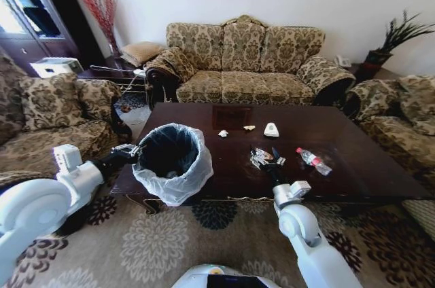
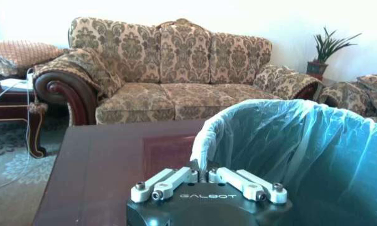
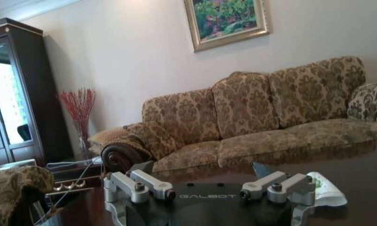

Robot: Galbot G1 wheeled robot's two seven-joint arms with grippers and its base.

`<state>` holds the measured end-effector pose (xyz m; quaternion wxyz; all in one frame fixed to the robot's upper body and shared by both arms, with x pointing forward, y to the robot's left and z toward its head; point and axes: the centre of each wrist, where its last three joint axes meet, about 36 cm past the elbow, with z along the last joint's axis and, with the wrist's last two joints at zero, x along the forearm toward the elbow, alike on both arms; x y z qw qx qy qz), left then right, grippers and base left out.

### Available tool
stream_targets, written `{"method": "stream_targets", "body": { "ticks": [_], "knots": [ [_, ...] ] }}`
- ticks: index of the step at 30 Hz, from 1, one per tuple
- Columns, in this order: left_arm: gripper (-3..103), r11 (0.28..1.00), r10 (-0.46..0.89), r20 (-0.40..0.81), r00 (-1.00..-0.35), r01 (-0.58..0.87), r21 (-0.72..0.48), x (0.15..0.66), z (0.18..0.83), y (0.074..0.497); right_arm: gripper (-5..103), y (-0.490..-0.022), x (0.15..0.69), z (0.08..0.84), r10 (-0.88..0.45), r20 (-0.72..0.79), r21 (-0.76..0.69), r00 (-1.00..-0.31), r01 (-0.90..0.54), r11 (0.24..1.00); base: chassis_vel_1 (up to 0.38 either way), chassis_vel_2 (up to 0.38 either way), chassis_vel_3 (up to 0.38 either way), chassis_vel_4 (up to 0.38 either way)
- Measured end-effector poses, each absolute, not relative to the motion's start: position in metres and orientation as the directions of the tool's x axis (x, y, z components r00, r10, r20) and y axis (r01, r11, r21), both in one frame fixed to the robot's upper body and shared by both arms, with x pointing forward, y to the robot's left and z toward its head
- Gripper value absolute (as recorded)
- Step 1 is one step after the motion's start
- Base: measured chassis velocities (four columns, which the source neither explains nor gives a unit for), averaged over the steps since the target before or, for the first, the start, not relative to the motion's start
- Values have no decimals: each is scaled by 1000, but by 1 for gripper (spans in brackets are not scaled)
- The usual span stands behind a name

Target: Move to the front of the table and place the trash on the table into the trash bin.

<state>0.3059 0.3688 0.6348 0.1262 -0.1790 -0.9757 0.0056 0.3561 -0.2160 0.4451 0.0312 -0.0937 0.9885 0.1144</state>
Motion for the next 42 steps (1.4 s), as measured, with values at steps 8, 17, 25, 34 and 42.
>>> {"method": "stream_targets", "body": {
  "ticks": [8, 17, 25, 34, 42],
  "knots": [
    [1, 935, 353, 242, -904, 350, -59, 305, 634, 368, 100, -215, 354, 446, -189, -85, 213, -978, -203, 956, -143, 78, 111, -101],
    [1, 931, 361, 251, -898, 362, -43, 306, 638, 366, 100, -197, 360, 435, -239, -95, 230, -966, -255, 939, -213, 229, 221, -213],
    [1, 926, 372, 271, -888, 377, -34, 301, 641, 363, 100, -195, 403, 411, -269, -69, 99, -961, -275, 956, -84, 68, 29, -34],
    [1, 923, 362, 281, -889, 385, 26, 292, 652, 355, 100, -169, 471, 357, -302, 58, 110, -951, -295, 949, 34, -28, -23, 27],
    [1, 929, 323, 307, -895, 362, 78, 270, 658, 359, 100, -133, 522, 328, -322, 108, 134, -941, -307, 942, 0, 0, 0, 0]
  ]
}}
